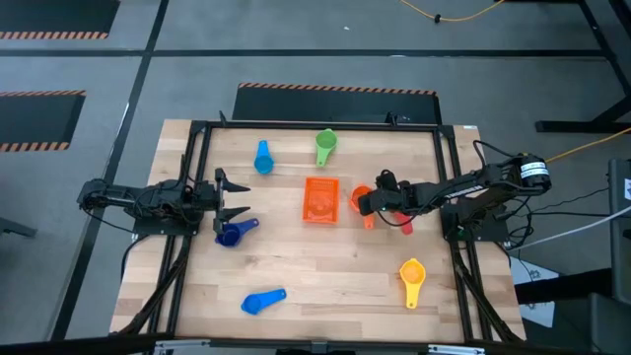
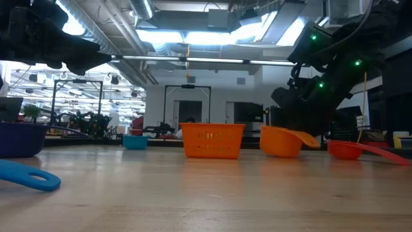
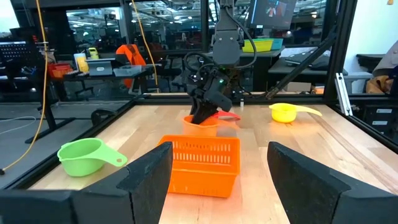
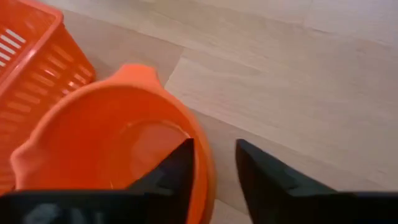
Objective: Nest measuring cups in basket
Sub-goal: Move the orange measuring cup to the center, then stack the green measuring cup on top of the orange measuring cup
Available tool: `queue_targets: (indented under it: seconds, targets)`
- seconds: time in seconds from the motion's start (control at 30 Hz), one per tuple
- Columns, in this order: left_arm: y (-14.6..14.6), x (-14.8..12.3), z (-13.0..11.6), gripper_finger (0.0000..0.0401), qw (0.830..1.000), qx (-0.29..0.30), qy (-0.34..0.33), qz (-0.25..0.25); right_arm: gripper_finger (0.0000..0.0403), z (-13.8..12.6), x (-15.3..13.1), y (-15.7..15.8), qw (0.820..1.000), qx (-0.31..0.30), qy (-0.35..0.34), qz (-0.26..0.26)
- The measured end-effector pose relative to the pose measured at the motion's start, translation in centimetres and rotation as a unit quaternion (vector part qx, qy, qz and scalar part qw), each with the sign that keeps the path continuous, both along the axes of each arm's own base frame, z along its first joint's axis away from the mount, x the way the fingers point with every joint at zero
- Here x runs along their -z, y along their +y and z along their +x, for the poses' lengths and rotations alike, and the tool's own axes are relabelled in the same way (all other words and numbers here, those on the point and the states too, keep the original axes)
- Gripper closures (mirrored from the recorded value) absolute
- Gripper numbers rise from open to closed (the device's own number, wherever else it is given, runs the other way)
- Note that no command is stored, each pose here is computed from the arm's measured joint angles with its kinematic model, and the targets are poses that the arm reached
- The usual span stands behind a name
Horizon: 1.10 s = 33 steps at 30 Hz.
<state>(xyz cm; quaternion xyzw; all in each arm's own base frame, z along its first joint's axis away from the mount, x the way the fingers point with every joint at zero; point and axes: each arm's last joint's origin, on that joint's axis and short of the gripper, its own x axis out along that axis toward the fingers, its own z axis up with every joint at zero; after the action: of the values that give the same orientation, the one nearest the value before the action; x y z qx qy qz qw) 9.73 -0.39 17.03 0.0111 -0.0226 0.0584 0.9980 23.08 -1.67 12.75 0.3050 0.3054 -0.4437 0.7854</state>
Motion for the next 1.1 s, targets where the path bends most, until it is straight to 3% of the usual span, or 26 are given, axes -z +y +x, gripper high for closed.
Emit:
queue_targets:
  seconds: [0.17, 0.6, 0.77, 1.1]
  targets:
    - [0.0, 0.0, 0.0, 0.0146, 1.000, 0.000, 0.000, 0.000, 0.0227, 0.1, -0.1, -0.1, 1.000, 0.005, -0.007, -0.009]
    - [0.0, 0.0, 0.0, 0.0146, 1.000, 0.000, 0.000, 0.000, 0.0223, -0.4, -1.9, -0.1, 0.999, 0.002, -0.036, -0.013]
    - [0.0, 0.0, 0.0, 0.0146, 1.000, 0.000, 0.000, 0.000, 0.0223, -1.2, -3.7, -0.1, 0.998, -0.015, -0.054, -0.030]
    - [0.0, 0.0, 0.0, 0.0146, 1.000, 0.000, 0.000, 0.000, 0.0223, -1.1, -9.4, -0.6, 0.985, -0.005, -0.153, -0.080]
